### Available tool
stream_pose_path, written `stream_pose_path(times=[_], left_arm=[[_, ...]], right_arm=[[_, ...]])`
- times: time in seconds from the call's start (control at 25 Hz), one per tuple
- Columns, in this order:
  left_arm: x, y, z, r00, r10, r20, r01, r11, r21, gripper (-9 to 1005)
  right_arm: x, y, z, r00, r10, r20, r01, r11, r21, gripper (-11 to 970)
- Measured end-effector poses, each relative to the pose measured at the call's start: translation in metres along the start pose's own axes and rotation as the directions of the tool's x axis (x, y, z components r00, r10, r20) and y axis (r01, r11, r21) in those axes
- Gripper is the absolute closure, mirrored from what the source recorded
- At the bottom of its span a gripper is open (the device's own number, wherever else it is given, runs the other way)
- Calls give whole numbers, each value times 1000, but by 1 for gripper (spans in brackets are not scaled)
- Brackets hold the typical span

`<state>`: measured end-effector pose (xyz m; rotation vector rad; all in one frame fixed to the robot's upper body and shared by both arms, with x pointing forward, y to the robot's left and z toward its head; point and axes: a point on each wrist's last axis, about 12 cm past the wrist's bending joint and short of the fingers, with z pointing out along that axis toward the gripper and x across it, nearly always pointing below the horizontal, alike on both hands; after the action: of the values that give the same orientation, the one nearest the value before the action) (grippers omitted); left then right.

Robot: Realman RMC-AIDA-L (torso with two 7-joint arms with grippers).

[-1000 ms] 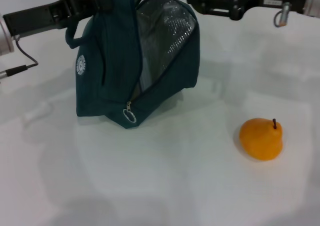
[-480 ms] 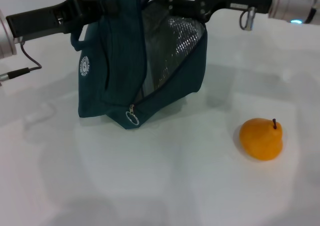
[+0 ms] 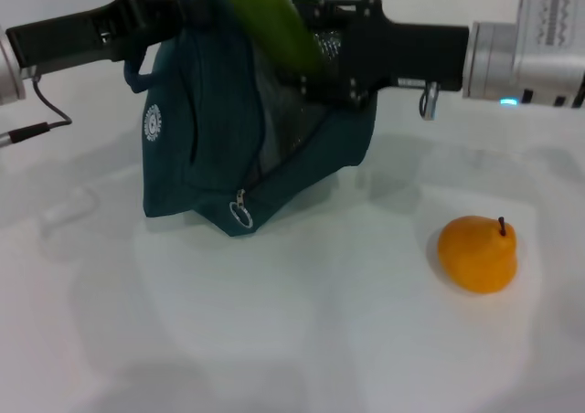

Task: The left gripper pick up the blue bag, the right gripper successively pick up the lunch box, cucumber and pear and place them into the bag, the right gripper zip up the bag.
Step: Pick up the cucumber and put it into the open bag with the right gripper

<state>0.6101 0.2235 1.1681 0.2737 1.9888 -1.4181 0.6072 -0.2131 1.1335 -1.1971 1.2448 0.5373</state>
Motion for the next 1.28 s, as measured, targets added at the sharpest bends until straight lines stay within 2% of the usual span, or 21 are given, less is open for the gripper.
stream_pose_path(times=[0.28,0.48,0.76,1.28], left_arm=[[1,1,-2,1000,-2,2,2,1000,-5,926],[2,2,-3,1000,-2,1,2,1000,-8,926],[2,2,-3,1000,0,-2,0,1000,-5,926],[4,1,-2,1000,3,-6,-3,1000,1,926]], right_arm=[[17,13,-5,995,39,-97,-41,999,-26,391],[22,15,-11,980,88,-178,-97,994,-46,390],[19,12,-22,972,129,-198,-133,991,-6,389],[9,-2,-16,955,164,-247,-164,986,21,387]])
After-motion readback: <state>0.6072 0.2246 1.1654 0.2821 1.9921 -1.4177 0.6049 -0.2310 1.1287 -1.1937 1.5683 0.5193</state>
